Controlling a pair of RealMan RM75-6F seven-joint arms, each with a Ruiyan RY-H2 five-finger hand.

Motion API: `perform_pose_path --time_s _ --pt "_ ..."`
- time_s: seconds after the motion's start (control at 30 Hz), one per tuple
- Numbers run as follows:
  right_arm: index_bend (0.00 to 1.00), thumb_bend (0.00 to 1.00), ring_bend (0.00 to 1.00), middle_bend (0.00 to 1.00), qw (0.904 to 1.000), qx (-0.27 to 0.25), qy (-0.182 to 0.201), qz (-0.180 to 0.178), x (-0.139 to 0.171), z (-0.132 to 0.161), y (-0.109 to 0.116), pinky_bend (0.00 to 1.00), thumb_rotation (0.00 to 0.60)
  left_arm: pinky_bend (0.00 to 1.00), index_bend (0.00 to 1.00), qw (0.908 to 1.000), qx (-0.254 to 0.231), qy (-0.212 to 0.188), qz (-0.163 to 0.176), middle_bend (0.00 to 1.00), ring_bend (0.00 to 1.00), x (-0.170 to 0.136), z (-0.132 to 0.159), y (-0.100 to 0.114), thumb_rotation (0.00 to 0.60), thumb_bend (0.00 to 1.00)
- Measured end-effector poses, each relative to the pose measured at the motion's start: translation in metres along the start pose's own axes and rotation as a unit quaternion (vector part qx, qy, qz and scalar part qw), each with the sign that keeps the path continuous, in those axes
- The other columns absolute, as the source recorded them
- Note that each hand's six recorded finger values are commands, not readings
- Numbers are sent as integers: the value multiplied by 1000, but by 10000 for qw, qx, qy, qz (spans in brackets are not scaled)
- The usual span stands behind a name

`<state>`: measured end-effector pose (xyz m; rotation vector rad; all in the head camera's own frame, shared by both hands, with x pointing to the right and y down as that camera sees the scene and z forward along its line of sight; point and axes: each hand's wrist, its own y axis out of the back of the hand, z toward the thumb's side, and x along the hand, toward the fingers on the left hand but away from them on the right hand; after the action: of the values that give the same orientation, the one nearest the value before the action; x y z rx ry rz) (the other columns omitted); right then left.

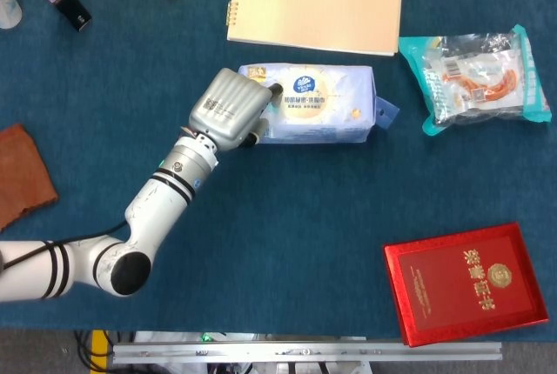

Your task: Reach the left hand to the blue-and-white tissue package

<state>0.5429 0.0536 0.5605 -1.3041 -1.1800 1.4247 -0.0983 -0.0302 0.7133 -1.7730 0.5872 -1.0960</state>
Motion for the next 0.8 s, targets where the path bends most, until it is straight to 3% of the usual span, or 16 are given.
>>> perform_pose_path --time_s 0.8 --pt "380 363 267 414 10000 2 36 -7 0 3 0 312 600 905 384 9998 112 118 -80 968 945 -9 -12 -2 600 426"
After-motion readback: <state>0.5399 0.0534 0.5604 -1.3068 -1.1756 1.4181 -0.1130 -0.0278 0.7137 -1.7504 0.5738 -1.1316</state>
